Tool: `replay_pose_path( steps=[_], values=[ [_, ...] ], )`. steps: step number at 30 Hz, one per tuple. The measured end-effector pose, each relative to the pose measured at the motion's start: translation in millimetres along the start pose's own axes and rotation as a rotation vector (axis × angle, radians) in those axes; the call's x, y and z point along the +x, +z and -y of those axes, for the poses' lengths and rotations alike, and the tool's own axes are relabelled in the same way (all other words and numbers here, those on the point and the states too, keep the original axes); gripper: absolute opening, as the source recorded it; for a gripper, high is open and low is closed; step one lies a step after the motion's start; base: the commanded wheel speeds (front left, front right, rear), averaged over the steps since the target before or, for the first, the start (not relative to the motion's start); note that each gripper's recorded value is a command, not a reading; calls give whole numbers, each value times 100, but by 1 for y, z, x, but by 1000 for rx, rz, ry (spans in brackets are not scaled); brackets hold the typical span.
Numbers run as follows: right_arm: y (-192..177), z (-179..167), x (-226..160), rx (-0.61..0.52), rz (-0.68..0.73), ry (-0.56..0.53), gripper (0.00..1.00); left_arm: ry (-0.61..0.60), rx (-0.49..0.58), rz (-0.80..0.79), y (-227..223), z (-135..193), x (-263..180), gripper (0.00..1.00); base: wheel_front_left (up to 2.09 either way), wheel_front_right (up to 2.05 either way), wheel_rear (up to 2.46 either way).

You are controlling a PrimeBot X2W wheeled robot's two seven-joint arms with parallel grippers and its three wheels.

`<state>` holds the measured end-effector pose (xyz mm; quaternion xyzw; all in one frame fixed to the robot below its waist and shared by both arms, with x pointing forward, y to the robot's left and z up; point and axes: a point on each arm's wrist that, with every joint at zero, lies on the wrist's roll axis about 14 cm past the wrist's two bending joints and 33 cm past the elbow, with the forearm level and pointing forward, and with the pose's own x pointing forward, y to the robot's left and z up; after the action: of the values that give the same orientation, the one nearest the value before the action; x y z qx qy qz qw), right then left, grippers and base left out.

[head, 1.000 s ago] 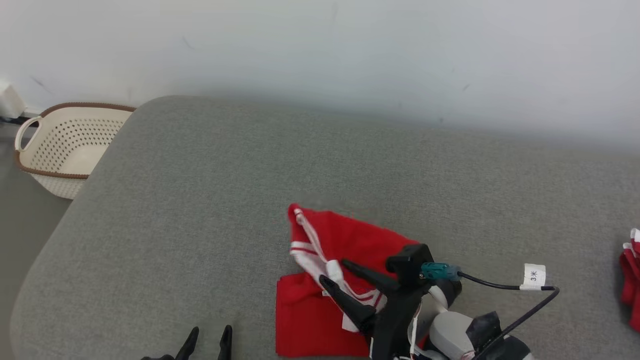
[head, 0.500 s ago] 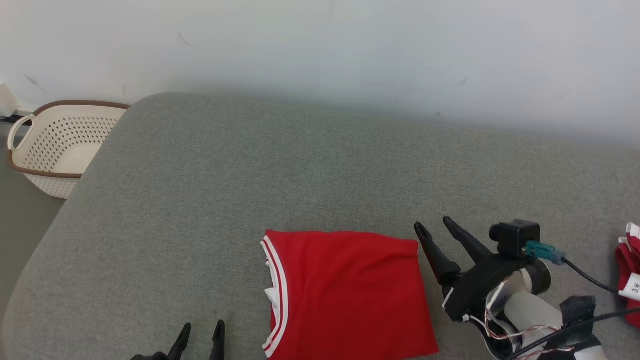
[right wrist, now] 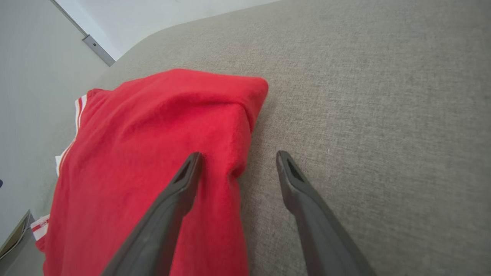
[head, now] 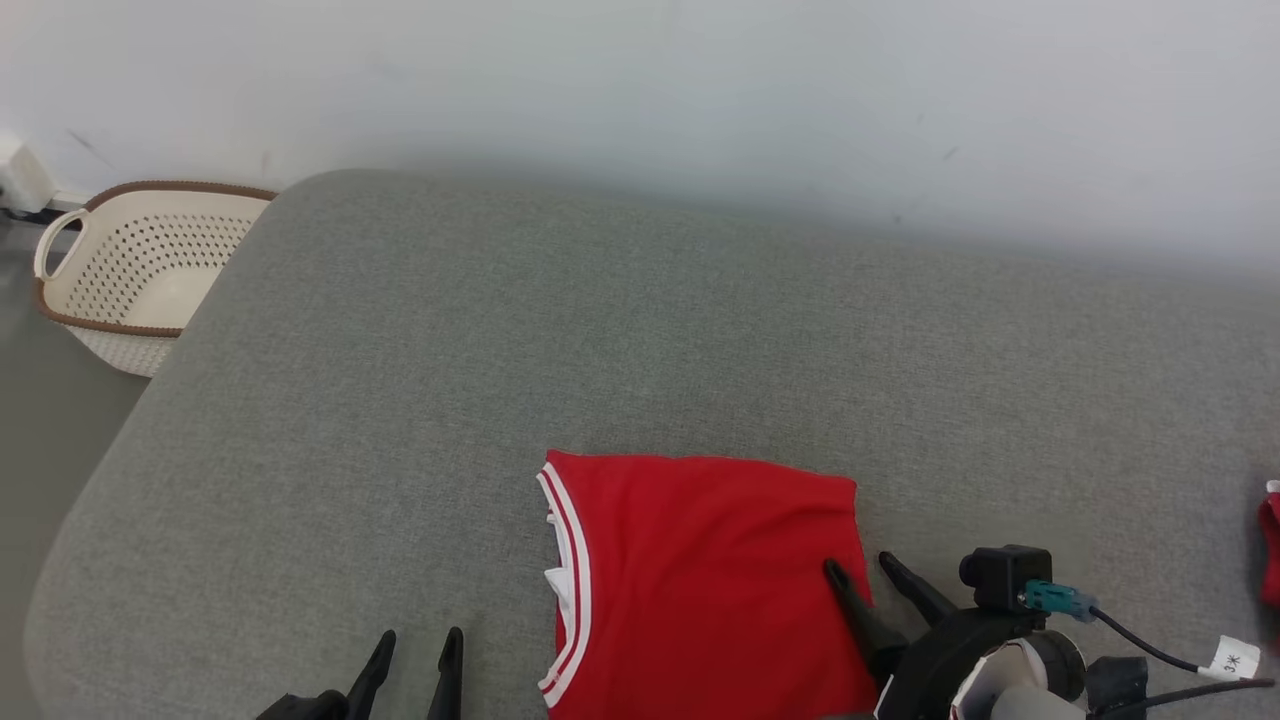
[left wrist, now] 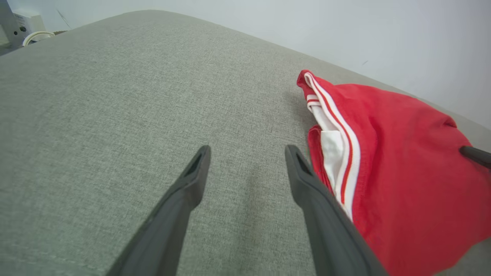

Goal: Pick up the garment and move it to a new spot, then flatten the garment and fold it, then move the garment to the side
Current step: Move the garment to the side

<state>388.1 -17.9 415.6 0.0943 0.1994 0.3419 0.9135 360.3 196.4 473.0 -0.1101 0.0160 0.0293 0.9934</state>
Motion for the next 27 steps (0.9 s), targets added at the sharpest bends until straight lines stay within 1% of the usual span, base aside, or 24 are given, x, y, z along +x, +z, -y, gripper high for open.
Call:
replay_pose_path(
  steps=[7, 8, 9, 10, 13, 17, 27],
  values=[
    [-16, -15, 14, 27, -57, 27, 100, 36, 16, -1, 0, -13, -9, 100, 0, 0, 0],
    [-18, -18, 17, 26, -65, 36, 55, 43, 17, 1, 1, -16, -10, 100, 0, 0, 0],
    [-19, -21, 18, 21, -71, 45, 42, 47, 18, 1, 1, -17, -11, 100, 0, 0, 0],
    [-18, -24, 20, 16, -72, 54, 0, 52, 20, 3, 1, -19, -12, 100, 0, 0, 0],
    [-12, -23, 22, 3, -57, 51, 0, 61, 22, 11, 4, -22, -14, 100, 0, 0, 0],
    [12, -7, 17, -9, 15, -3, 0, 50, 27, 8, 2, -18, -16, 100, 0, 0, 0],
    [18, 20, -18, -2, 81, -115, 0, -66, 27, 38, 11, 19, 1, 100, 0, 0, 0]
  ],
)
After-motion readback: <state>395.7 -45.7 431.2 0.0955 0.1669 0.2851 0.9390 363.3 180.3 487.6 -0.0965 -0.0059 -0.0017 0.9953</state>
